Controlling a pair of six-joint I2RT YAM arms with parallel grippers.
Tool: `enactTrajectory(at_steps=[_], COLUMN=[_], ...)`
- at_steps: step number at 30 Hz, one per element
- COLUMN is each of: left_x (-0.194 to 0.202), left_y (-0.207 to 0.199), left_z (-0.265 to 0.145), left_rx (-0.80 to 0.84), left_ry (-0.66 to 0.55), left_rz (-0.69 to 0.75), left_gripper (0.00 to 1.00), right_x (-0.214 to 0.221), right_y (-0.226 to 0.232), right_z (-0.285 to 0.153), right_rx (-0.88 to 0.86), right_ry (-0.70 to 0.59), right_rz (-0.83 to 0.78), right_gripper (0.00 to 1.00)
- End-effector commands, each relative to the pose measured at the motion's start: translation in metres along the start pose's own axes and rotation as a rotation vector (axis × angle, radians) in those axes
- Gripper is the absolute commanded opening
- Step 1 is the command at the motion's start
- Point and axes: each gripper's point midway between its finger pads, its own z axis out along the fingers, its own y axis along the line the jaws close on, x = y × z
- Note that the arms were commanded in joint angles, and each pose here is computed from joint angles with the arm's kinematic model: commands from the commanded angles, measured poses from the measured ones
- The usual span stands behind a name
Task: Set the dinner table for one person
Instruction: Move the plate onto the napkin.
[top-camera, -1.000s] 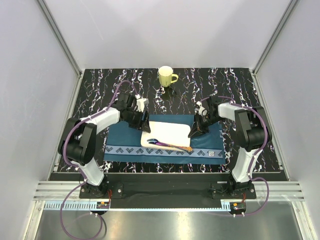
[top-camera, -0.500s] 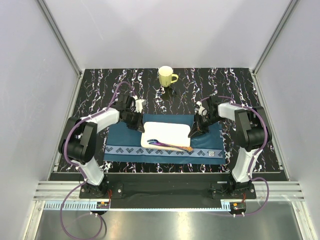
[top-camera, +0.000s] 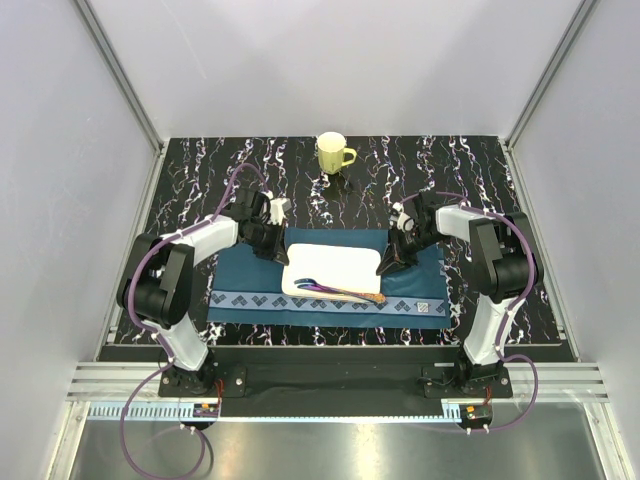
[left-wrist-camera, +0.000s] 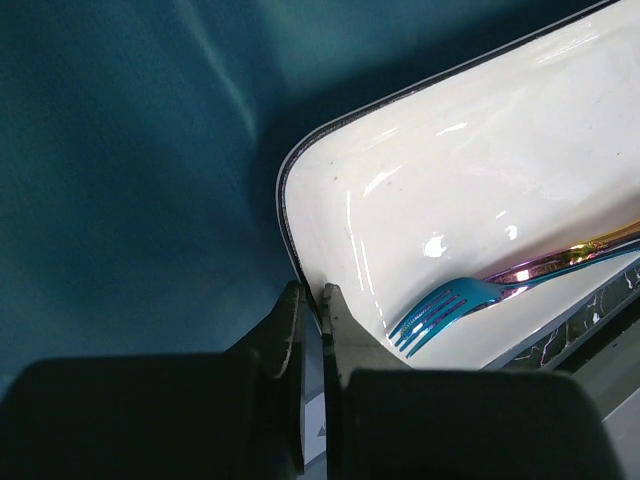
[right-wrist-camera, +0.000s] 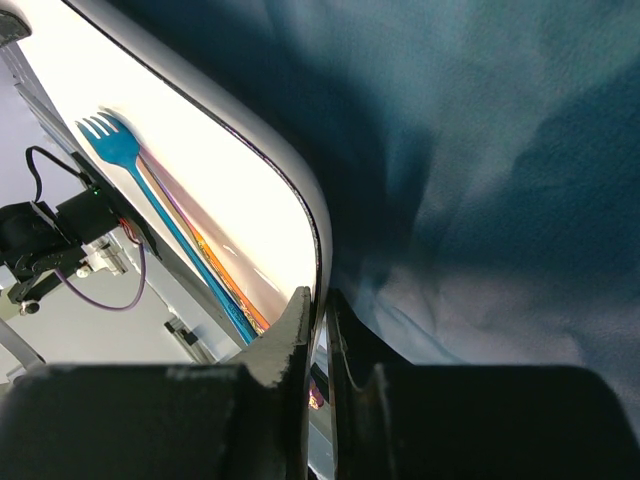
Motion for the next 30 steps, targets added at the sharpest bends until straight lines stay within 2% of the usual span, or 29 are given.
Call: enactTrajectory(at_steps=[1,20,30], left_x=[-0.003,-0.012,-0.004], left_y=[-0.030,-0.046,-0.050], left_z=[-0.004,-0.016,-0.016], left_rx=[0.126,0.190,0.221], left_ry=[0.000,0.009,0.052], left_rz=[0.076,0.107,0.100], left_gripper=[0.00,0.00,0.00], right_x=[-0.017,-0.028,-0.021], right_y=[0.014,0.054,0.060], right_z=[0.003,-0.025,-0.020], right_rx=[-0.020,-0.095,-0.165], right_ry=[-0.040,-0.066,0.004], right_rz=[-0.101,-0.163,-0.109], right_gripper=[0.00,0.00,0.00])
